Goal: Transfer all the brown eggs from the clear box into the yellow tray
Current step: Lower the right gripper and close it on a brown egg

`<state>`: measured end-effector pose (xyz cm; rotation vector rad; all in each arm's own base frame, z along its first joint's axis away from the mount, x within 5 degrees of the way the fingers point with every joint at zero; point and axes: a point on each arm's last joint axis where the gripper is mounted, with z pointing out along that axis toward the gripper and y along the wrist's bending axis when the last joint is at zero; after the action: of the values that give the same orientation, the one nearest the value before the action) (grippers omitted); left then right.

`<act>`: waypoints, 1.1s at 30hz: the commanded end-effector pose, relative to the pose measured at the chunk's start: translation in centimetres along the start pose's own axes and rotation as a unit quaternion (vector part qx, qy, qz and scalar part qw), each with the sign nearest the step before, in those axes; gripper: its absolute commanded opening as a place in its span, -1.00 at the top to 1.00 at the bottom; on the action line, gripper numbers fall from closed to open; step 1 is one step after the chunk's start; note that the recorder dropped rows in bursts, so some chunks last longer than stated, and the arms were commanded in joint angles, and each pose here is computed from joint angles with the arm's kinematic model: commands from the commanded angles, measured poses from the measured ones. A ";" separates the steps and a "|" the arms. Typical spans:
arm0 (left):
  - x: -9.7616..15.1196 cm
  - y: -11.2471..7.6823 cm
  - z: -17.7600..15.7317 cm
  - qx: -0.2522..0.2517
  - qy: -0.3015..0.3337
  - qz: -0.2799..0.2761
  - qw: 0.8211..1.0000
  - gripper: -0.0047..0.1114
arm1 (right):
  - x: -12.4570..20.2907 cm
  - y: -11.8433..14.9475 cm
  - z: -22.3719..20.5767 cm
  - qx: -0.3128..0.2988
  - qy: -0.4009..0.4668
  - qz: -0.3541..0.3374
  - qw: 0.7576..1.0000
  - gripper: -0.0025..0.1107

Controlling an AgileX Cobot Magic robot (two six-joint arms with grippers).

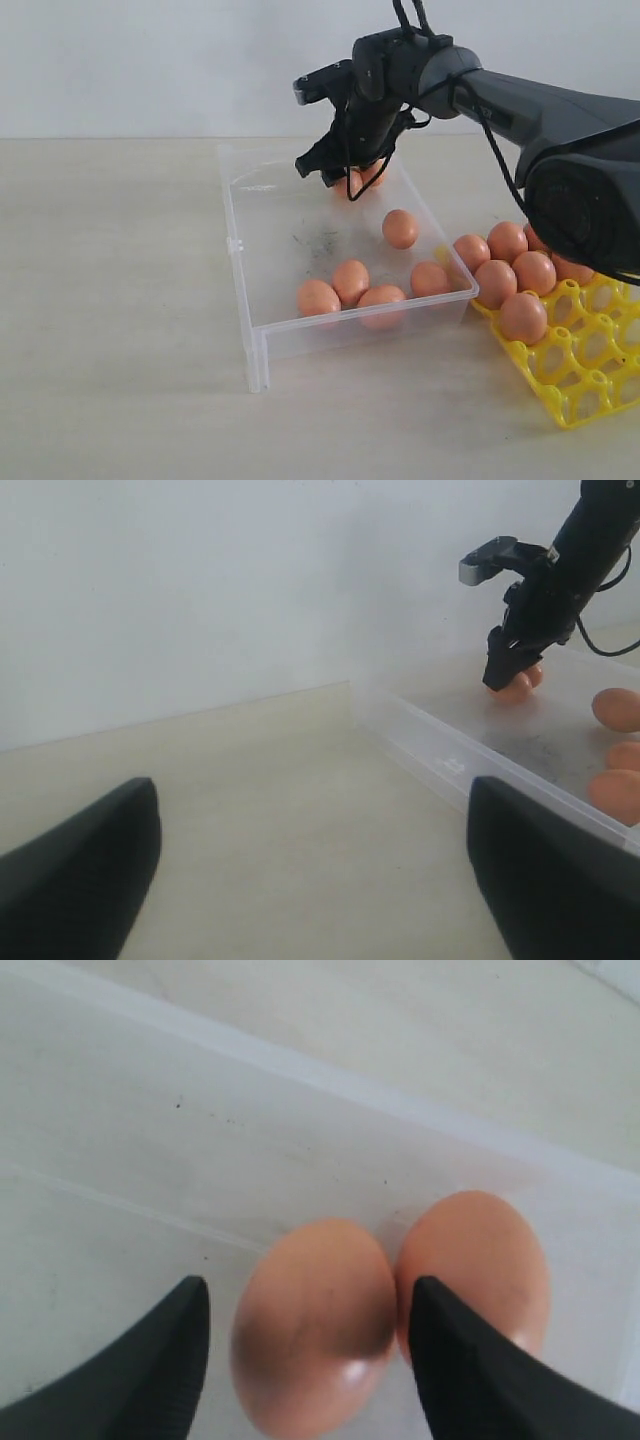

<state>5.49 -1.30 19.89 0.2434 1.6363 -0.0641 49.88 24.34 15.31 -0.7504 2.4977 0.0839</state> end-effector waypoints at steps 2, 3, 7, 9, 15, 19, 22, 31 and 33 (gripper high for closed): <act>0.1 0.0 0.0 0.002 -0.004 -0.007 1.000 -0.42 | 0.0 -0.4 0.3 -0.009 -0.008 0.035 0.999 0.01; 0.1 0.0 0.0 0.002 -0.004 -0.007 1.000 -0.42 | 0.0 -0.4 0.4 -0.009 -0.009 0.042 0.999 0.01; 0.1 0.0 0.0 0.002 -0.004 -0.007 1.000 -0.42 | 0.3 -0.4 1.1 -0.007 -0.006 0.044 0.999 0.01; 0.1 0.0 0.0 0.002 -0.004 -0.007 1.000 -0.42 | 0.5 -0.4 1.5 -0.005 -0.005 0.038 0.999 0.01; 0.1 0.0 0.0 0.002 -0.004 -0.007 1.000 -0.42 | 0.2 -0.4 1.5 -0.003 -0.018 0.026 0.999 0.25; 0.1 0.0 0.0 0.002 -0.004 -0.007 1.000 -0.42 | 0.3 -0.7 1.5 -0.003 -0.015 0.018 1.000 0.96; 0.1 0.0 0.0 0.002 -0.004 -0.007 1.000 -0.42 | 0.2 -0.8 1.4 -0.002 -0.019 0.011 1.000 0.96; 0.1 0.0 0.0 0.002 -0.004 -0.007 1.000 -0.42 | -1.2 -1.0 -2.6 -0.001 -0.056 -0.009 0.998 0.96; 0.1 0.0 0.0 0.002 -0.004 -0.007 1.000 -0.42 | -1.1 -0.8 -3.3 -0.009 -0.063 -0.031 0.998 0.96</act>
<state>5.49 -1.30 19.89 0.2434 1.6363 -0.0641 49.86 24.09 16.58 -0.7697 2.4220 0.1215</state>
